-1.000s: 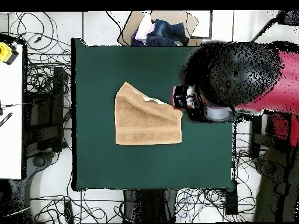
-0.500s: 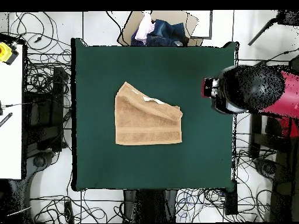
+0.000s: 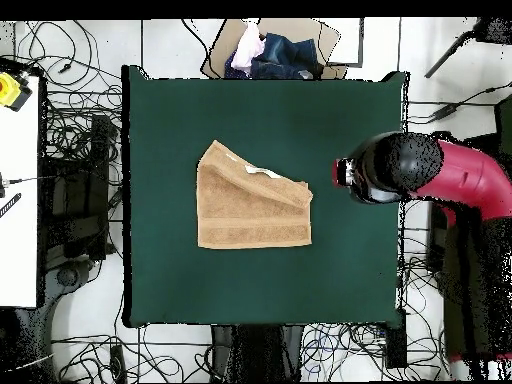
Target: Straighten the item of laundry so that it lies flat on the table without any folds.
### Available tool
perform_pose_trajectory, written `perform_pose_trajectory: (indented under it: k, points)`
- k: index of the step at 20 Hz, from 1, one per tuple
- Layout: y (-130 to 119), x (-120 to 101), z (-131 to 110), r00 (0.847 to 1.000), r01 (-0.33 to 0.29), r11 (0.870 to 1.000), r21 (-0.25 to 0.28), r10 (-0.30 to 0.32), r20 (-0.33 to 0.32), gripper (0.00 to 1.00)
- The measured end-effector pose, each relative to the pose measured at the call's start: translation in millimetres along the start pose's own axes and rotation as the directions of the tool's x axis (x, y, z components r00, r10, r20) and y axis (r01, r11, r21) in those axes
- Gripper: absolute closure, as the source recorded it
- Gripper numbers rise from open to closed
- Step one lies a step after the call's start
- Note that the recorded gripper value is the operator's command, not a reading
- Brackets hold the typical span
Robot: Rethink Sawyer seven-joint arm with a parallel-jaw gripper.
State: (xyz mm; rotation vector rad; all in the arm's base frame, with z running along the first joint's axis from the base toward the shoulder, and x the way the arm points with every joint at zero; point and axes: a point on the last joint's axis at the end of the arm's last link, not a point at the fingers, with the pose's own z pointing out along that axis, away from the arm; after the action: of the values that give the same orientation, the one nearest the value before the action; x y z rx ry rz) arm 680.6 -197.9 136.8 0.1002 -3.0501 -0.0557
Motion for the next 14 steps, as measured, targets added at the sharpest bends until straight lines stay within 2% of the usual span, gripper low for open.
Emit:
perform_pose_trajectory:
  k: [3,4,7,11,14]
  points:
    - [8.6,4.1,14.5,0.999,0.04,0.999,0.014,-0.039,-0.025,1.0]
    - [14.9,5.3,20.5,0.997,0.074,0.996,0.039,-0.073,-0.039,1.0]
    - [23.3,4.9,24.1,0.992,0.118,0.99,0.077,-0.114,-0.051,1.0]
    - [37.9,3.2,27.4,0.981,0.187,0.973,0.136,-0.179,-0.07,1.0]
    - [52.1,0.4,29.9,0.969,0.245,0.952,0.184,-0.232,-0.086,1.0]
